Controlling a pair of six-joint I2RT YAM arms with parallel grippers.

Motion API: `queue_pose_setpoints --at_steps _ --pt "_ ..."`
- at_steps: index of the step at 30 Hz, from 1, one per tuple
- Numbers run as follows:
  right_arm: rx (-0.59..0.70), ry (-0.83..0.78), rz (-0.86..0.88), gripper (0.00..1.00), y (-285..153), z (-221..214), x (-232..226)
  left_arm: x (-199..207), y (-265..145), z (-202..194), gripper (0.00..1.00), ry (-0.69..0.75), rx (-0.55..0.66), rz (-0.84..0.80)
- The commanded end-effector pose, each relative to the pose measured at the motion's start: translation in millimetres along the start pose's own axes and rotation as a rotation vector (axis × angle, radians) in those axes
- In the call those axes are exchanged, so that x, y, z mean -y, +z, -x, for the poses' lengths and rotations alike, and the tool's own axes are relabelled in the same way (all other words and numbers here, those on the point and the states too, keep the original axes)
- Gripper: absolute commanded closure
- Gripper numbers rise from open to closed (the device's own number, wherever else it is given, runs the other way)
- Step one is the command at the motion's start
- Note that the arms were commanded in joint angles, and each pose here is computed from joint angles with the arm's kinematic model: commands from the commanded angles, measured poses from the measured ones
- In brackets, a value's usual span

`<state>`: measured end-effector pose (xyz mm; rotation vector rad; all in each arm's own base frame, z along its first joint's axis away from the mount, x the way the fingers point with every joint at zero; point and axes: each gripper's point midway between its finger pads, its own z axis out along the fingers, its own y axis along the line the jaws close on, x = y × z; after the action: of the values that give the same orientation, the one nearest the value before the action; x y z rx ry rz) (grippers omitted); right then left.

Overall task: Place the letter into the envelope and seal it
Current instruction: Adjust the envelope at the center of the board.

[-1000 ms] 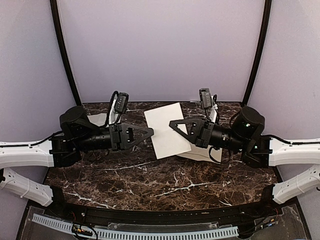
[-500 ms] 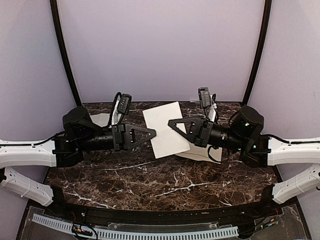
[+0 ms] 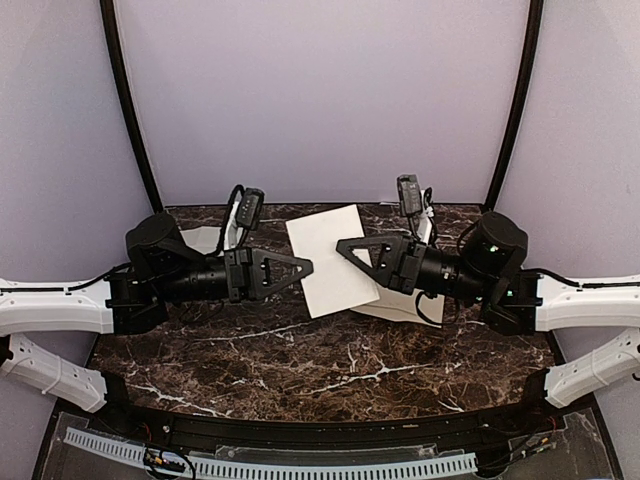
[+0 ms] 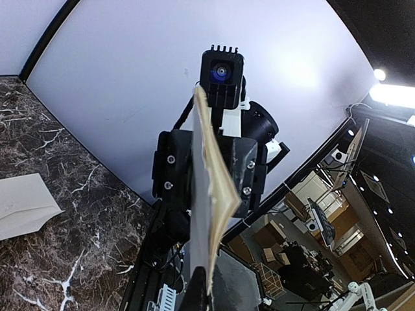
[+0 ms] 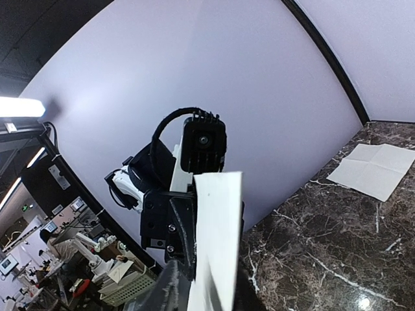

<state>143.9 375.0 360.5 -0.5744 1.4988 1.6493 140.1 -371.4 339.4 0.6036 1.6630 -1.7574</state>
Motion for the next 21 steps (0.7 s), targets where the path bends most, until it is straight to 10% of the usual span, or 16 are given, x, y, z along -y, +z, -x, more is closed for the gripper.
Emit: queue_pose_setpoints --at_steps 1,5,11,21 --pt "0.036 -0.036 -0.003 0.58 -5 15 -12 7 -1 7 1.0 -0.009 0.017 -0.003" --pt "0.022 -0.092 -0.095 0.32 -15 18 -5 -15 -6 5 1.0 -0.057 0.012 0.135" --pt "-0.043 -0.146 -0.301 0.18 -43 14 19 -40 -20 2 1.0 -0.116 0.012 0.263" --pt "-0.289 -0.15 -0.596 0.23 -83 -41 75 -105 -53 -5 1.0 -0.253 0.037 0.475"
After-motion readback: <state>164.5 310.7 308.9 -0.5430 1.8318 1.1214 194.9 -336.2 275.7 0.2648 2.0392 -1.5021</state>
